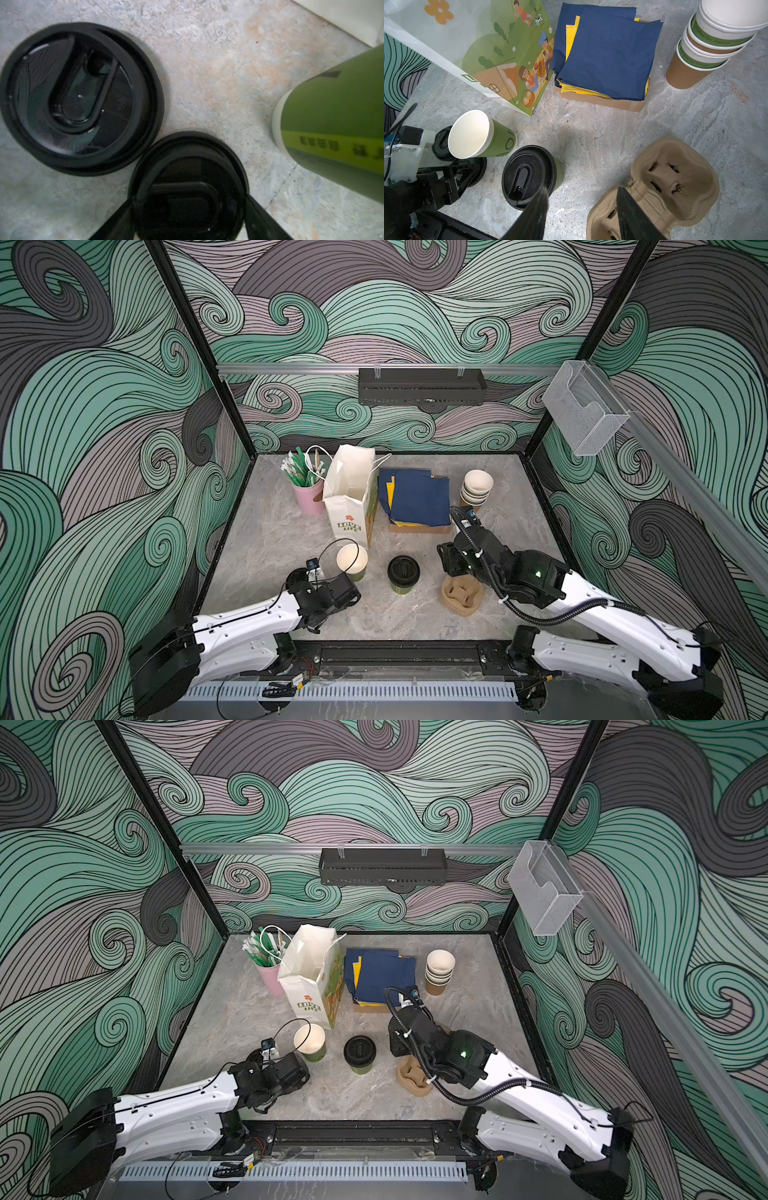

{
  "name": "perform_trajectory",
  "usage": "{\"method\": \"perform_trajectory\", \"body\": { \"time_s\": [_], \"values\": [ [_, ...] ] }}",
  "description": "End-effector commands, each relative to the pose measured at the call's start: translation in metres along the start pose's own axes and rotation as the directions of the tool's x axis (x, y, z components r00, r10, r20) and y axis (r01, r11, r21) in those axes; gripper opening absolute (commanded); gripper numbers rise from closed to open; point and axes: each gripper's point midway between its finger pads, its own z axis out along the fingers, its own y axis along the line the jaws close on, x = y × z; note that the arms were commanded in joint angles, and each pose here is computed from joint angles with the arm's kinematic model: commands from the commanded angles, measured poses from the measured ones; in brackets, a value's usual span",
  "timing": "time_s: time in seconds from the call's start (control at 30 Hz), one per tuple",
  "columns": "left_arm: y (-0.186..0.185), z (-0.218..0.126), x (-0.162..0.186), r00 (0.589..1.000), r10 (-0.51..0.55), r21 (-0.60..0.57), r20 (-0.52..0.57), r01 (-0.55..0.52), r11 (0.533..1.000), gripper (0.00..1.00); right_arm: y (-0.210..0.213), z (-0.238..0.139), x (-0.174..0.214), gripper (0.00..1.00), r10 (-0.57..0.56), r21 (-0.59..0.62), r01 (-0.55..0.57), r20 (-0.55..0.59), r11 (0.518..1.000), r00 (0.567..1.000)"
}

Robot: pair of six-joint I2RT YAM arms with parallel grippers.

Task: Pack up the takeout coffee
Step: 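Lower the left gripper and grip the small black lid, then lift the black lid and carry it above the new green cup with the left gripper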

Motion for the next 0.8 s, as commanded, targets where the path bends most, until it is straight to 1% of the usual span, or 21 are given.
{"method": "perform_trajectory", "body": {
  "time_s": [0.0, 0.17, 0.27, 0.33, 0.43, 0.57, 0.63, 0.7, 0.77],
  "values": [
    [0.009, 0.002, 0.006, 0.999, 0.021, -0.045, -0.038, -0.022, 0.999, 0.74, -0.004, -0.005, -0.008, 0.55, 0.008, 0.02, -0.009, 0.021, 1.0, 1.0],
    [0.016, -0.003, 0.005, 0.998, 0.045, -0.092, -0.051, -0.049, 0.995, 0.69, -0.007, -0.006, -0.008, 0.55, -0.004, 0.035, 0.003, 0.027, 0.999, 1.0],
    [0.02, -0.01, 0.003, 0.995, 0.076, -0.112, -0.062, -0.083, 0.99, 0.67, -0.008, -0.006, -0.008, 0.55, -0.011, 0.039, 0.01, 0.028, 0.999, 1.0],
    [0.023, -0.014, 0.002, 0.995, 0.076, -0.119, -0.065, -0.084, 0.989, 0.67, -0.009, -0.006, -0.007, 0.55, -0.011, 0.041, 0.01, 0.029, 0.999, 1.0],
    [0.027, -0.021, 0.002, 0.997, 0.047, -0.112, -0.064, -0.054, 0.992, 0.66, -0.011, -0.005, -0.006, 0.55, -0.01, 0.044, 0.009, 0.028, 0.999, 1.0],
    [0.038, -0.041, -0.004, 0.998, -0.009, -0.1, -0.056, 0.004, 0.995, 0.65, -0.014, -0.006, -0.004, 0.55, -0.007, 0.048, 0.006, 0.028, 0.999, 1.0],
    [0.041, -0.051, -0.005, 0.997, -0.035, -0.073, -0.061, 0.031, 0.997, 0.65, -0.016, -0.006, -0.002, 0.55, 0.0, 0.049, -0.001, 0.029, 0.999, 1.0],
    [0.036, -0.061, -0.008, 0.997, -0.043, -0.004, -0.059, 0.043, 0.999, 0.64, -0.017, -0.005, 0.0, 0.55, 0.0, 0.051, -0.001, 0.025, 0.999, 1.0],
    [0.034, -0.072, -0.016, 0.998, -0.059, 0.054, -0.032, 0.06, 0.997, 0.64, -0.017, -0.004, 0.0, 0.55, -0.003, 0.051, 0.002, 0.021, 0.999, 1.0]
  ]
}}
